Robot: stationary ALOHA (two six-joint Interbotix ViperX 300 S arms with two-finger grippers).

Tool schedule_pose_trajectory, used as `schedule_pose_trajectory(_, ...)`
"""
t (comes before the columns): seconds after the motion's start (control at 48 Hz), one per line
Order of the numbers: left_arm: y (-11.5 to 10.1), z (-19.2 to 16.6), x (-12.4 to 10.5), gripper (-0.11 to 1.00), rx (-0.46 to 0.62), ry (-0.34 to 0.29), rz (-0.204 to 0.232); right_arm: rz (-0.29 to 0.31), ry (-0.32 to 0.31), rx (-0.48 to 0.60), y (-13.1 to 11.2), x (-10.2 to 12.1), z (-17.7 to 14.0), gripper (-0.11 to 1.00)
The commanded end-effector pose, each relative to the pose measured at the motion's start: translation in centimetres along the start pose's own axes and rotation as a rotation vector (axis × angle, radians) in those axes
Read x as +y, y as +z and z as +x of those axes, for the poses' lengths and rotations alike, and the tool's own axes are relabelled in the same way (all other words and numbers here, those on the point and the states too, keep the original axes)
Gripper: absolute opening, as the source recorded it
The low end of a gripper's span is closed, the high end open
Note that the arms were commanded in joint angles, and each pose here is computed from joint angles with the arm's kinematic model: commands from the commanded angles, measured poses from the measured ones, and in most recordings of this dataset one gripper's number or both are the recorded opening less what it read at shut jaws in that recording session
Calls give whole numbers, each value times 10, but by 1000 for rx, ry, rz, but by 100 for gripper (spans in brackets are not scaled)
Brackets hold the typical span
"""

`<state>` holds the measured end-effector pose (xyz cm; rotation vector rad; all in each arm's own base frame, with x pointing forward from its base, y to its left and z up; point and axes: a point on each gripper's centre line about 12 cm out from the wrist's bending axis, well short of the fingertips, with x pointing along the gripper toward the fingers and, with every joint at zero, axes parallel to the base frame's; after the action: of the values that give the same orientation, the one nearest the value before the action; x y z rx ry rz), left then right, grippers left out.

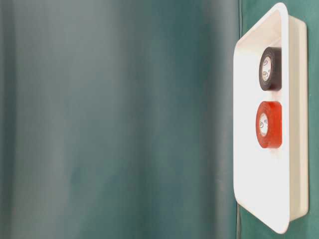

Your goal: Pick up the tape from a random location and place it into the white case.

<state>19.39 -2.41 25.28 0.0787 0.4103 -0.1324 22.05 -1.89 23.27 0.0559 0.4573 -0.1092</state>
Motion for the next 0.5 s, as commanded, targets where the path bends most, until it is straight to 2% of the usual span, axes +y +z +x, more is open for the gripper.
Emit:
schedule_pose_trajectory(0.0, 8, 0, 0, 83, -20, -1, -2, 1, 3, -29, 10, 1, -1, 88)
schedule_pose_trajectory(0.188, 9, 1, 0, 83, -25, -1, -2, 2, 4, -30, 10, 1, -1, 88)
schedule_pose_trajectory(0.48, 18, 9, 1, 83, -92, 7, -3, 1, 4, -32, 11, 1, 0, 88)
